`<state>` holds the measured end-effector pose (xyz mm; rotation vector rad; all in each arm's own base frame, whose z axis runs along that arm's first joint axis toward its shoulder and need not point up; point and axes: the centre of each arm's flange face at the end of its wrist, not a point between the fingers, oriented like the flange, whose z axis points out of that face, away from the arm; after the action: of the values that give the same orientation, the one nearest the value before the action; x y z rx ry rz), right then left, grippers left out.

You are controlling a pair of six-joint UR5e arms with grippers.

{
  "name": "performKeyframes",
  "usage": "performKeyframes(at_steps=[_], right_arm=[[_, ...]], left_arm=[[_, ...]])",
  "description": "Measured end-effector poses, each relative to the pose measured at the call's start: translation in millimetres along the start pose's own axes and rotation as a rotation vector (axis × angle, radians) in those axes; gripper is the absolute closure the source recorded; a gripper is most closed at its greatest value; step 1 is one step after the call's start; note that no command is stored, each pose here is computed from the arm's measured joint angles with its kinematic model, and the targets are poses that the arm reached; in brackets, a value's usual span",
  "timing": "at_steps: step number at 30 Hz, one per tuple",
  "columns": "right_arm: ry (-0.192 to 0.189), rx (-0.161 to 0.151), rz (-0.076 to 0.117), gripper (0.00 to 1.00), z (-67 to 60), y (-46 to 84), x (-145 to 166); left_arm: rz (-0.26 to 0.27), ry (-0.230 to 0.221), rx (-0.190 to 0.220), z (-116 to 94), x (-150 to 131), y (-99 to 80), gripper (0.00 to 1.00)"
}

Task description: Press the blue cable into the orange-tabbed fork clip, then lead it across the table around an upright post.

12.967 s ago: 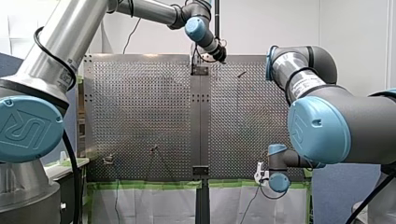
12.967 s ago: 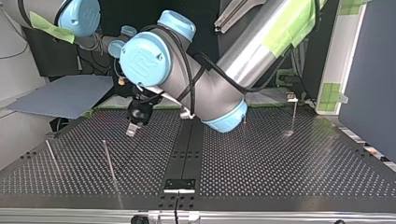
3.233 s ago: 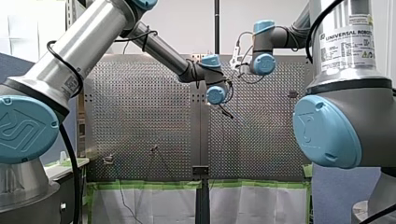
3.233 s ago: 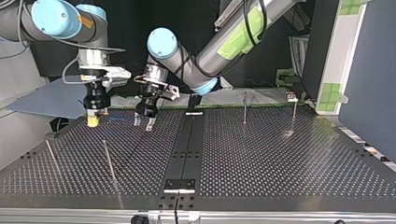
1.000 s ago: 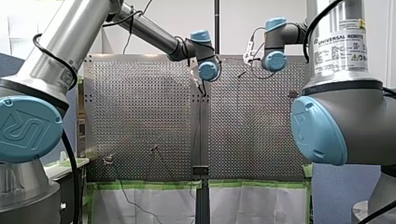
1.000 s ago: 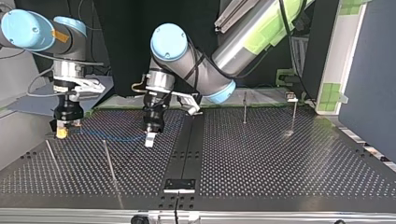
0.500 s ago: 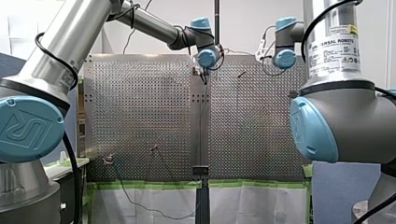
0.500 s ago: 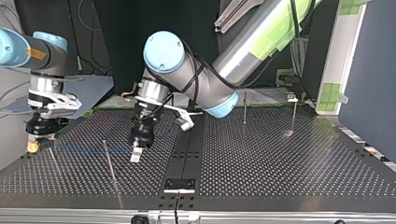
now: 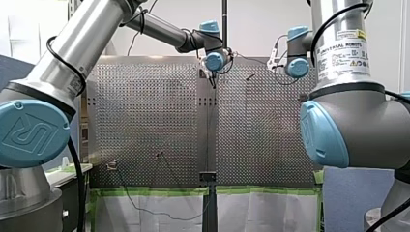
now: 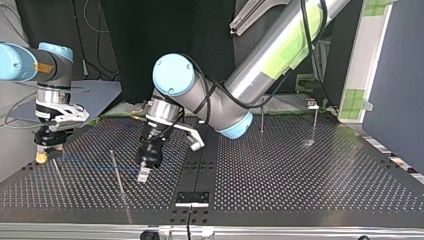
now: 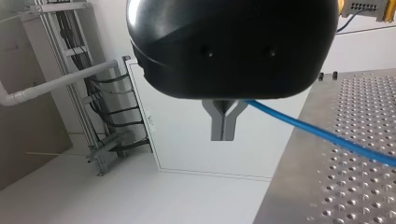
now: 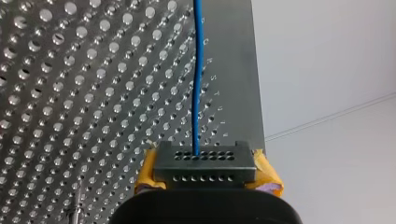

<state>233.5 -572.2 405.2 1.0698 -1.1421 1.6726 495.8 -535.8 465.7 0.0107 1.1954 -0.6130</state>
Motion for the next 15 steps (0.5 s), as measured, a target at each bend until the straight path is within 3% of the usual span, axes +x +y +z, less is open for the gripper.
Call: performKeyframes(at_steps=[8,15], right_arm=[[-0.005,-0.001,-0.002,1.0,5.4,10.5,-9],[-0.011,-0.008,-0.012,1.0,8.2,17.6,-15]], left_arm=[[0.007,0.027,-0.002,12,25,10.3,0.99],[0.001,0.051,0.029,20,51,12.5,0.99]])
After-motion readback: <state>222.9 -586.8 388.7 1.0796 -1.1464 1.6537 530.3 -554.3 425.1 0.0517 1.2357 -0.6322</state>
